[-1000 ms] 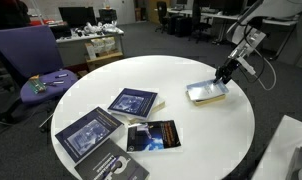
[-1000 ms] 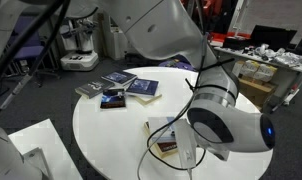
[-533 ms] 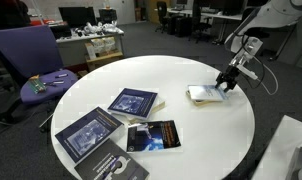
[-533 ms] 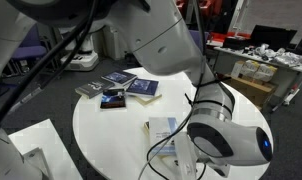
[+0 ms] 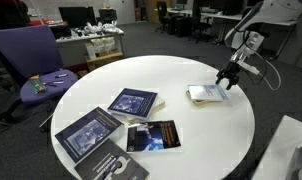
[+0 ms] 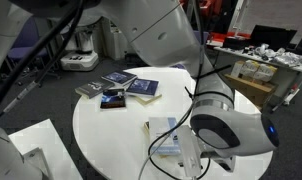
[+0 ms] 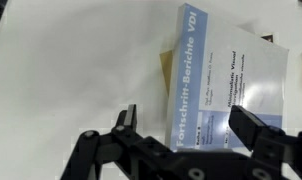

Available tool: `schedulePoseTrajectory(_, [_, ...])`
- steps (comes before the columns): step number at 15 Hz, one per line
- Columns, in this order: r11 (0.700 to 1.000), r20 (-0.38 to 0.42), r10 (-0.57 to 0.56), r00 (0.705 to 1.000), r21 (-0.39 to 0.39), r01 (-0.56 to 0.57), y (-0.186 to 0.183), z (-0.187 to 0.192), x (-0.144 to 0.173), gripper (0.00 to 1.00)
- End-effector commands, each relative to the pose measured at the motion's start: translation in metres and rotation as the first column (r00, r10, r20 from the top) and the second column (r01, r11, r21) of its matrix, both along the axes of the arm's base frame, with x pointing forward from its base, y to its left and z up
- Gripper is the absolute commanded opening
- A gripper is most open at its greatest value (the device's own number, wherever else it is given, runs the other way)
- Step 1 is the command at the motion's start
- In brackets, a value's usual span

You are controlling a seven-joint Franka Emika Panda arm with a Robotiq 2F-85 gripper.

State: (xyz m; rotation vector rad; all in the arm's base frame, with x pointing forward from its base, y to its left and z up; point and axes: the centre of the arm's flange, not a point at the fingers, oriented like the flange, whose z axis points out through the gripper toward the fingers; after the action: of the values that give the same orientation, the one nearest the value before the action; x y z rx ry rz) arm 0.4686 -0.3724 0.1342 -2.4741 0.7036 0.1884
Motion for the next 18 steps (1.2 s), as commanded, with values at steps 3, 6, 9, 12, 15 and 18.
schedulePoseTrajectory(3, [0.963,-0.042,-0.129,0.991,-0.242,0.115,0.027,0.029,-0.008,1.00])
schedulePoseTrajectory(6, [0.909,-0.039,-0.192,0.981,-0.383,0.163,0.040,0.024,-0.008,1.00])
schedulePoseTrajectory(9, [0.873,-0.018,-0.216,0.976,-0.451,0.185,0.057,0.021,-0.008,1.00])
schedulePoseTrajectory(12, [0.844,0.021,-0.246,0.969,-0.487,0.225,0.067,0.024,-0.004,1.00])
schedulePoseTrajectory(15, [0.814,0.083,-0.282,0.956,-0.506,0.284,0.075,0.029,-0.001,1.00])
schedulePoseTrajectory(18, [0.799,0.159,-0.313,0.936,-0.489,0.350,0.082,0.030,0.002,1.00])
